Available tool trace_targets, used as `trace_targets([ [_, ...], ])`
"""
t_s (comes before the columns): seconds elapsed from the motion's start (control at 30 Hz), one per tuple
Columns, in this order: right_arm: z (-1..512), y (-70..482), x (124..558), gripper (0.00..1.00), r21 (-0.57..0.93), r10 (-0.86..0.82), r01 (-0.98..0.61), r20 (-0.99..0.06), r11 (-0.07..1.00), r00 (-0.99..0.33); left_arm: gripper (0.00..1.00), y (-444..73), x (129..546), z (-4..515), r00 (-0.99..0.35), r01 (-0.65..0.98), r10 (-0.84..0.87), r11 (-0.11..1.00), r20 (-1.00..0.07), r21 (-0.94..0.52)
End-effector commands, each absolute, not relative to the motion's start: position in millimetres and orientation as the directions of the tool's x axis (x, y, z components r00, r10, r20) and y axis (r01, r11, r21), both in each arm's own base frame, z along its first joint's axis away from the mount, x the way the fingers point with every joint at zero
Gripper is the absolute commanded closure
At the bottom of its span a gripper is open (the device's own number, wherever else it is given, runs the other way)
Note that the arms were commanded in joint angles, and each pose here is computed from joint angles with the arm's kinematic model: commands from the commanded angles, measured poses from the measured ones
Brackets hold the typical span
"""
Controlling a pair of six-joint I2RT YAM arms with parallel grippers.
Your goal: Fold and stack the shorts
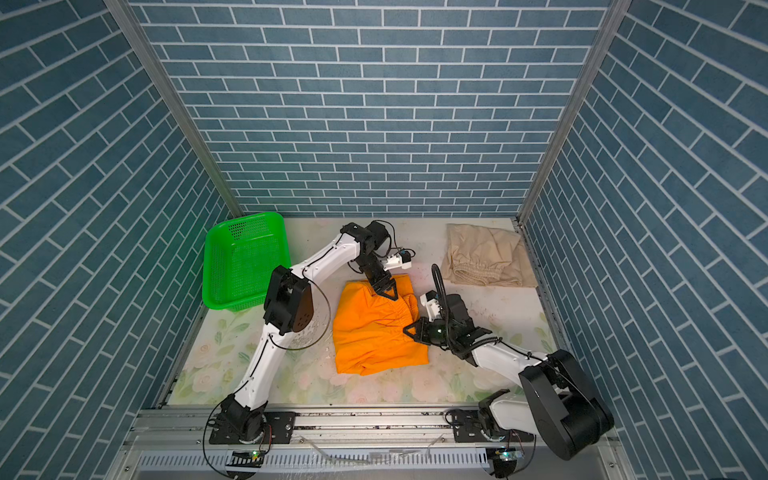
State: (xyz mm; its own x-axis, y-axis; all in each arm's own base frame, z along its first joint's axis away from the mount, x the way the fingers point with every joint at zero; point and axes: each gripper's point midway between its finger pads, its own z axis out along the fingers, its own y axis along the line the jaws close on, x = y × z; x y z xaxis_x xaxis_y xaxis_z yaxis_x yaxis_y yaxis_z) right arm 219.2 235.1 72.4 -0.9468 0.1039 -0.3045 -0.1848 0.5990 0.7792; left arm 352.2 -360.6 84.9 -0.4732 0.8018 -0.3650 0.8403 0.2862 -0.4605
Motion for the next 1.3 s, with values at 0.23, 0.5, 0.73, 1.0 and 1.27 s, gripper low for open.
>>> trace_targets([
  [0.23, 67, 231, 221, 1.0, 0.769, 0.121, -0.166, -0.301, 0.617, -0.946, 0.6, -369, 337, 83, -0.465, 0.831, 0.813, 0.265, -0.349, -0.489],
  [0.5, 69, 230, 221, 1.0, 0.768, 0.126, -0.168, -0.308, 0.618, -0.943, 0.47, -370, 331, 75, -0.444, 0.832, 0.837, 0.253, -0.32, -0.493],
  [0.73, 66, 226, 219, 1.0, 0.755, 0.13, -0.156, -0.305, 0.637, -0.943, 1.0, -373, 345, 81, -0.442, 0.857, 0.829, 0.277, -0.343, -0.435],
  [1.0, 89, 233, 207, 1.0, 0.809, 0.128, -0.142, -0.259, 0.57, -0.958, 1.0, -393, 351, 138, -0.378, 0.903, 0.782, 0.194, -0.496, -0.384],
  [1.27, 73, 217, 183, 1.0, 0.8, 0.153, -0.069, -0.197, 0.596, -0.968, 1.0, -409, 360, 102, -0.395, 0.902, 0.791, 0.236, -0.467, -0.363],
])
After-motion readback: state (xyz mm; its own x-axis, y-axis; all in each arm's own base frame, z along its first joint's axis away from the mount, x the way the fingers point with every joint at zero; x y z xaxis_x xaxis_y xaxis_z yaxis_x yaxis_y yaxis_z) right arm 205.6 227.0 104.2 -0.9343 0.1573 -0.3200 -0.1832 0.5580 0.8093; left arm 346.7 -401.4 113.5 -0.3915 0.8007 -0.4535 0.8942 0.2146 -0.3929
